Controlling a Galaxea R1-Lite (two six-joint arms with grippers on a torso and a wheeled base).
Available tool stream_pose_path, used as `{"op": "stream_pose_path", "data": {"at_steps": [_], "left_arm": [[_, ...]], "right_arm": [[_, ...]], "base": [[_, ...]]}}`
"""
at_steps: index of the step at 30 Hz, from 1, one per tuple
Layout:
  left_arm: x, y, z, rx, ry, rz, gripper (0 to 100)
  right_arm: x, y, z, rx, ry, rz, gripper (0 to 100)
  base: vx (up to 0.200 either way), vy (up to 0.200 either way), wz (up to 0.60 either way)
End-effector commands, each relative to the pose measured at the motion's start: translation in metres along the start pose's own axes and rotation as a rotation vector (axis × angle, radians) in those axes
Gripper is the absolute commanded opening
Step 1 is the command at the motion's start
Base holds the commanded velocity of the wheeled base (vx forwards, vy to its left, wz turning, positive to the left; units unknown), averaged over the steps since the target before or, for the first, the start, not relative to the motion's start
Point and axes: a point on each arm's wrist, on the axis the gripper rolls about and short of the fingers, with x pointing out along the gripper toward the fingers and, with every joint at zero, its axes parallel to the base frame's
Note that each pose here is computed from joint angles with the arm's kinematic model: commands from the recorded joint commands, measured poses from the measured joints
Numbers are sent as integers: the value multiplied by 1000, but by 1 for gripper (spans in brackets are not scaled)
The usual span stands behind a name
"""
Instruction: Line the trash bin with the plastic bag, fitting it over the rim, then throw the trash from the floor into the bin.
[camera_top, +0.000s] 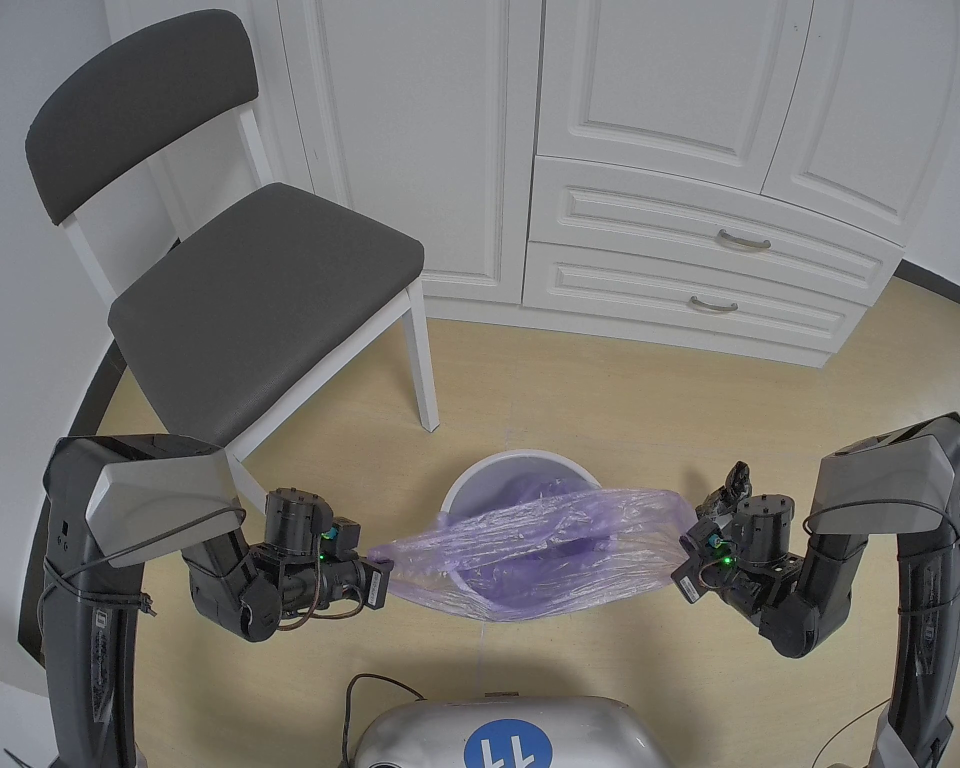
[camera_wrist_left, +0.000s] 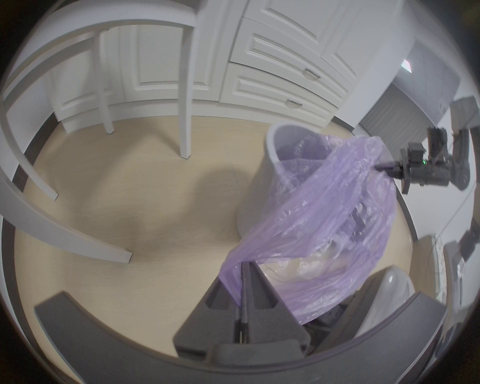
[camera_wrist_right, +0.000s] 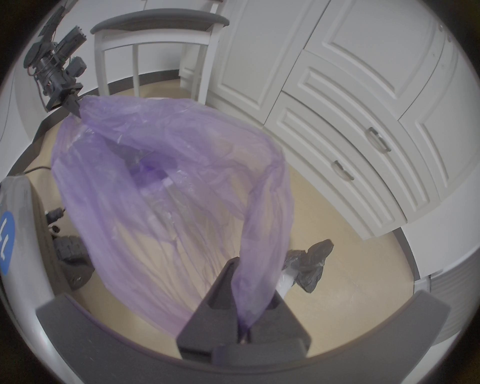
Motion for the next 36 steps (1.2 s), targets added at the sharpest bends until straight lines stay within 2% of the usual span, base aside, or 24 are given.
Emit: {"op": "stream_pose_path", "data": {"at_steps": [1,4,10,18,26,32,36], "left_arm": [[2,7,11,-45,-46,17,0],[1,8,15,-70,-70,20,0],[-1,5,9,-65,-44,13,0],[-17,-7,-8,18,65,-79,0],[-20,-15,-11,26,128,-101,0],[-2,-18,-30,56,168,-112,0],[11,-16,-33,65,127,-80,0]], "right_arm": [[13,3,1,14,-19,-43,0],[15,1,0,24,-11,-64,0],[-1,-2,-4,10,22,-45,0],[-22,-5,-15,-69,86,-12,0],[-37,-8,-13,-99,113,29,0],[-22,5,-24,-113,153,75,0],[-9,8,-24,-104,148,62,0]], "base": [[0,0,0],[0,0,0],[0,0,0],[0,0,0],[0,0,0],[0,0,0],[0,0,0]]}}
